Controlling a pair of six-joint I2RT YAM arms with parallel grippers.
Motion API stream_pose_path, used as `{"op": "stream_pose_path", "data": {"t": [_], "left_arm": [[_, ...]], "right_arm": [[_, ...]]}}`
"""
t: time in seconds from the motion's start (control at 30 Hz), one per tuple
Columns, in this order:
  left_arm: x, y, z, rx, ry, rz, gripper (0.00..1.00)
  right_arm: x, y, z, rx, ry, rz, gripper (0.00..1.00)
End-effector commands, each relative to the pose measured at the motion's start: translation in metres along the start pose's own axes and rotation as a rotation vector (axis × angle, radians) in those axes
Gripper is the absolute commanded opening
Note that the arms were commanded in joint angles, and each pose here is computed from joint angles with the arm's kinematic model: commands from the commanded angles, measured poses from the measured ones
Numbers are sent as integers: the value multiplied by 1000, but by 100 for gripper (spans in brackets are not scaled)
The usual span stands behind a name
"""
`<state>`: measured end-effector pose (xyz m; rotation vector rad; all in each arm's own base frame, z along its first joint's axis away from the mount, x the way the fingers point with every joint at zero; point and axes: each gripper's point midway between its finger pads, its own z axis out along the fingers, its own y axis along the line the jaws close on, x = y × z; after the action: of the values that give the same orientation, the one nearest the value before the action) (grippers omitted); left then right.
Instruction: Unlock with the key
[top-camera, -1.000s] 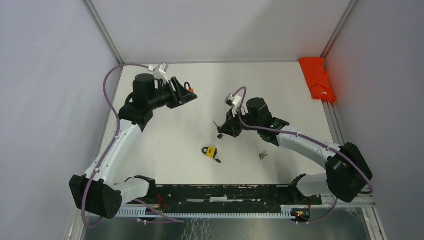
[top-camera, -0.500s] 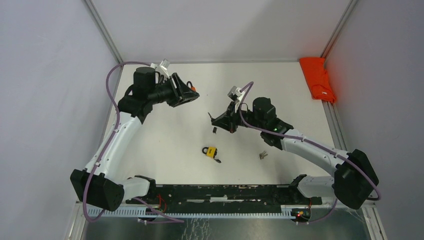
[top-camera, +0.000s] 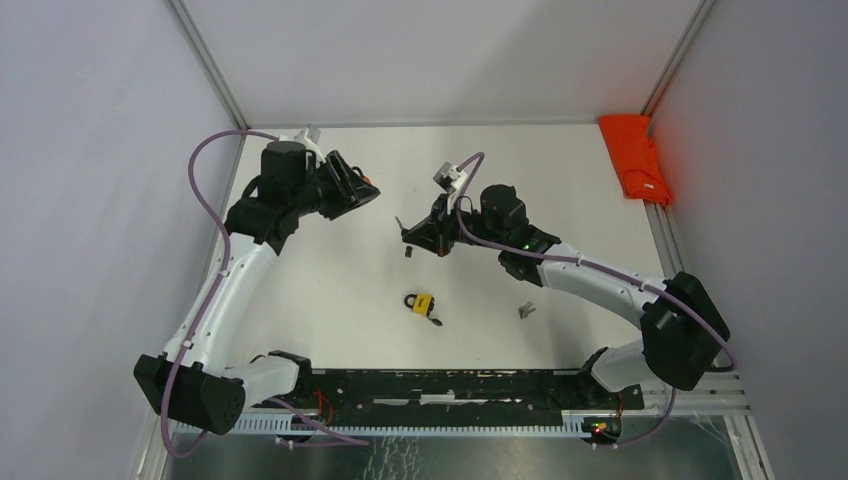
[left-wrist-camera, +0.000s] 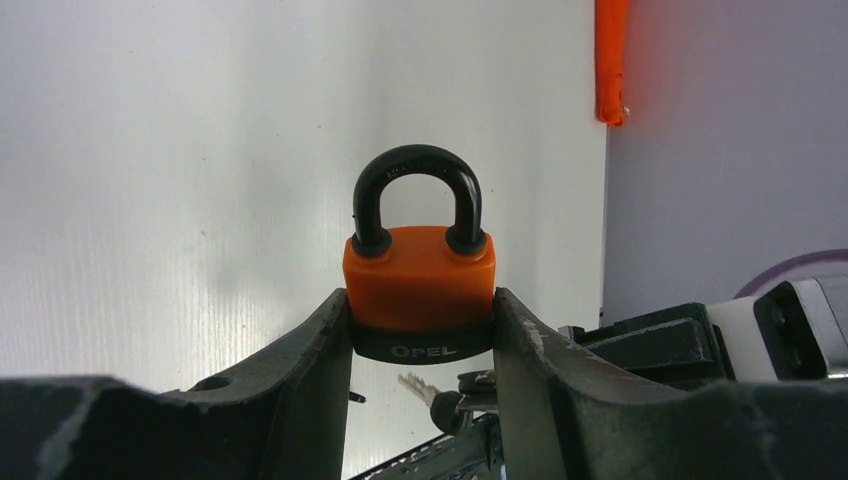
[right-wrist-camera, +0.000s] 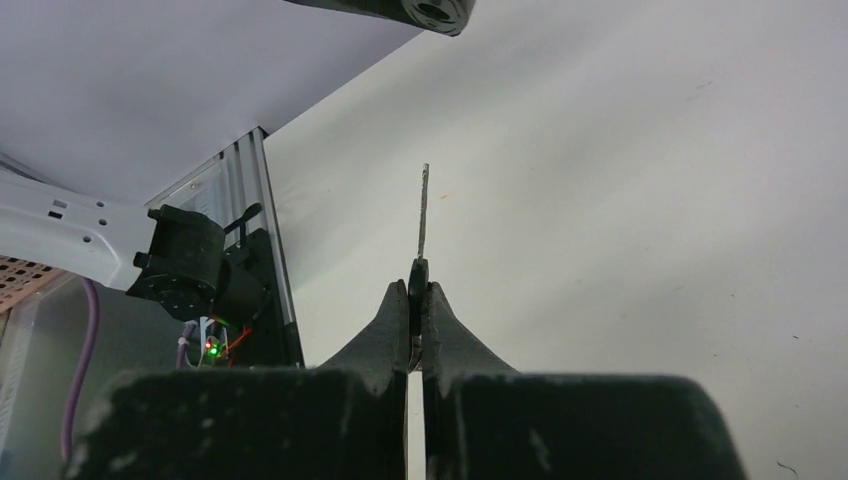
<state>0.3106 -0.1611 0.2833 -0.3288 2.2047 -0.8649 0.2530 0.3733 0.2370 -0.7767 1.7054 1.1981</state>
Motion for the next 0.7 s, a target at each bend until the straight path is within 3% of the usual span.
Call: {"op": "stream_pose_path", "data": {"t": [0.0, 0.4, 0.67], "left_arm": [[-19, -12, -16, 23, -90, 61, 2], [-19, -14, -19, 38, -96, 71, 2], [-19, -16, -20, 41, -97, 67, 2]], "right_arm": [[-26, 16, 5, -63, -83, -6, 0], [-17, 49, 0, -274, -129, 75, 0], [-15, 51, 6, -310, -124, 106, 0]]}}
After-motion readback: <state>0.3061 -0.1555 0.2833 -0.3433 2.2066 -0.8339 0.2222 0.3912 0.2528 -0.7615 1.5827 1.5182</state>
